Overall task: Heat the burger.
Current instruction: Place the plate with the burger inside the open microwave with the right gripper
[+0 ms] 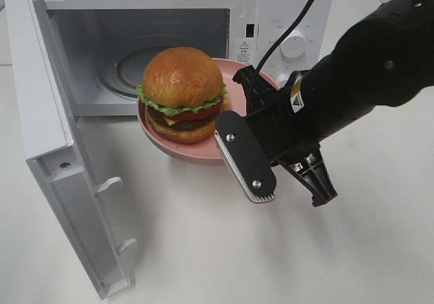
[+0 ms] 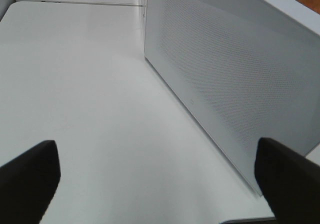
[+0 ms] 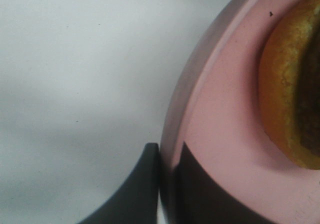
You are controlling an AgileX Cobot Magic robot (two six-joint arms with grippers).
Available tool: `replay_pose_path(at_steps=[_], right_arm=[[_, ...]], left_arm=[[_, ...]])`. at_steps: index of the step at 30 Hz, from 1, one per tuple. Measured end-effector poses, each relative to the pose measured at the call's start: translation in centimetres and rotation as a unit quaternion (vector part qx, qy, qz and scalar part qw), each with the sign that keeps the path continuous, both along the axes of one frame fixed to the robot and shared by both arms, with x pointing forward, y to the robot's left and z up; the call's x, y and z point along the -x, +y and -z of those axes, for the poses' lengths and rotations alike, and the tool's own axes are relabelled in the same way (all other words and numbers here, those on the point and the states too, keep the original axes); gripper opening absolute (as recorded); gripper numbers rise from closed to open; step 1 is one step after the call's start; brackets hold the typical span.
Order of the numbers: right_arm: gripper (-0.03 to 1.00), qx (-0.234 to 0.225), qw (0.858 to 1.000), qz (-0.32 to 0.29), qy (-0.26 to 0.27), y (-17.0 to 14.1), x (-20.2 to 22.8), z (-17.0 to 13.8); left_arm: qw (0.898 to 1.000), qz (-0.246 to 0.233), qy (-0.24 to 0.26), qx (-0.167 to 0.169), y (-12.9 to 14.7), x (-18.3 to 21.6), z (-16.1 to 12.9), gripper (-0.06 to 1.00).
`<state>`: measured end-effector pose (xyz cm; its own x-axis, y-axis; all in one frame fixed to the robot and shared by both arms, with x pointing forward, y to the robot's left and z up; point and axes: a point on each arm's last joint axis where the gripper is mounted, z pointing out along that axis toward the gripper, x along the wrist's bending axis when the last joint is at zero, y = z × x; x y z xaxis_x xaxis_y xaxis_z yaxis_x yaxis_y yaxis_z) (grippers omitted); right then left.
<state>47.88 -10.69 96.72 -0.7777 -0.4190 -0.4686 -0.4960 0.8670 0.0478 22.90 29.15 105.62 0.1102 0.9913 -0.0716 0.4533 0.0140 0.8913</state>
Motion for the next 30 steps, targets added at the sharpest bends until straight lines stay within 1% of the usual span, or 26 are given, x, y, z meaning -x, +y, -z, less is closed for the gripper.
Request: replay_pose_path(at_steps=[23,30], right_arm=[[0.04,-0.012,1.0,0.003,-0.016,3.3,-3.3,0.3],[0.04,-0.014,1.0,0.01,-0.012,4.4,-4.4,1.0]], left_arm=[[1.0,0.0,0.0,0.0,0.0,0.0,0.0,0.97],[1.0,0.0,0.0,0.0,0.0,0.0,0.0,0.97]])
